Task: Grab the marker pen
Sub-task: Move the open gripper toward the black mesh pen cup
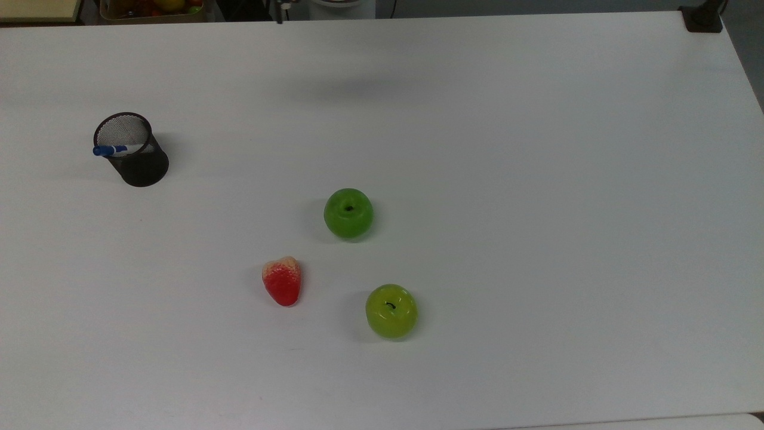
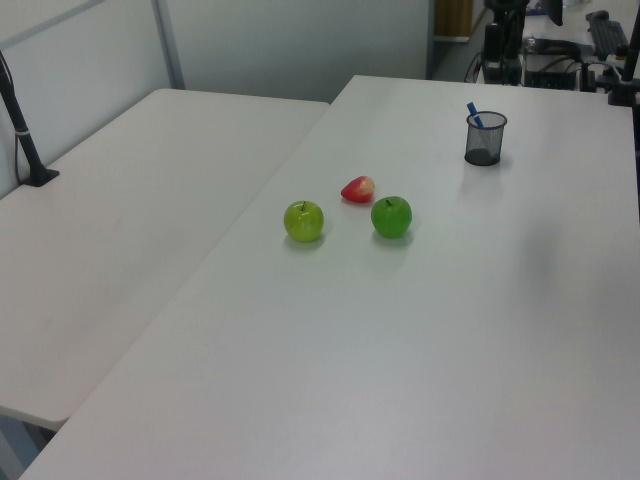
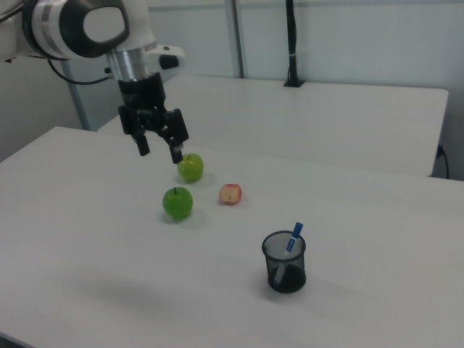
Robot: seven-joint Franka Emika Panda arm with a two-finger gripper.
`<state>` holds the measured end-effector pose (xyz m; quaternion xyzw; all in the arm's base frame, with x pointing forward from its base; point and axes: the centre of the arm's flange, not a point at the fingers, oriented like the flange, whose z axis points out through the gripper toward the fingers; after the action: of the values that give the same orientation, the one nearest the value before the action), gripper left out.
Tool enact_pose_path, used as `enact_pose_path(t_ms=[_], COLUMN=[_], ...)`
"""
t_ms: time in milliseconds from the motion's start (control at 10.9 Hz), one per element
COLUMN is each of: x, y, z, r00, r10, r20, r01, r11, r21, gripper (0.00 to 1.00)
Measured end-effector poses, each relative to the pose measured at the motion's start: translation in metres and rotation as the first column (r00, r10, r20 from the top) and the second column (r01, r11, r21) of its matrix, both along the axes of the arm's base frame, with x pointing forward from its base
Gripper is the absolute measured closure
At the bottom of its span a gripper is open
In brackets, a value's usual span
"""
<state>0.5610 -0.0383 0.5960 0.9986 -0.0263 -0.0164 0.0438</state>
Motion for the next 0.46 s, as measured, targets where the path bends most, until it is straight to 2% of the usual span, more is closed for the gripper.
enact_pose_path(t_ms=[457], x=[0.008], y=[-0.098], z=[-0.024], r00=[0.997], r10=[-0.08], r20=[0.017], r01=[0.08], r11=[0.997], r21=[-0.003], gripper=[0.0])
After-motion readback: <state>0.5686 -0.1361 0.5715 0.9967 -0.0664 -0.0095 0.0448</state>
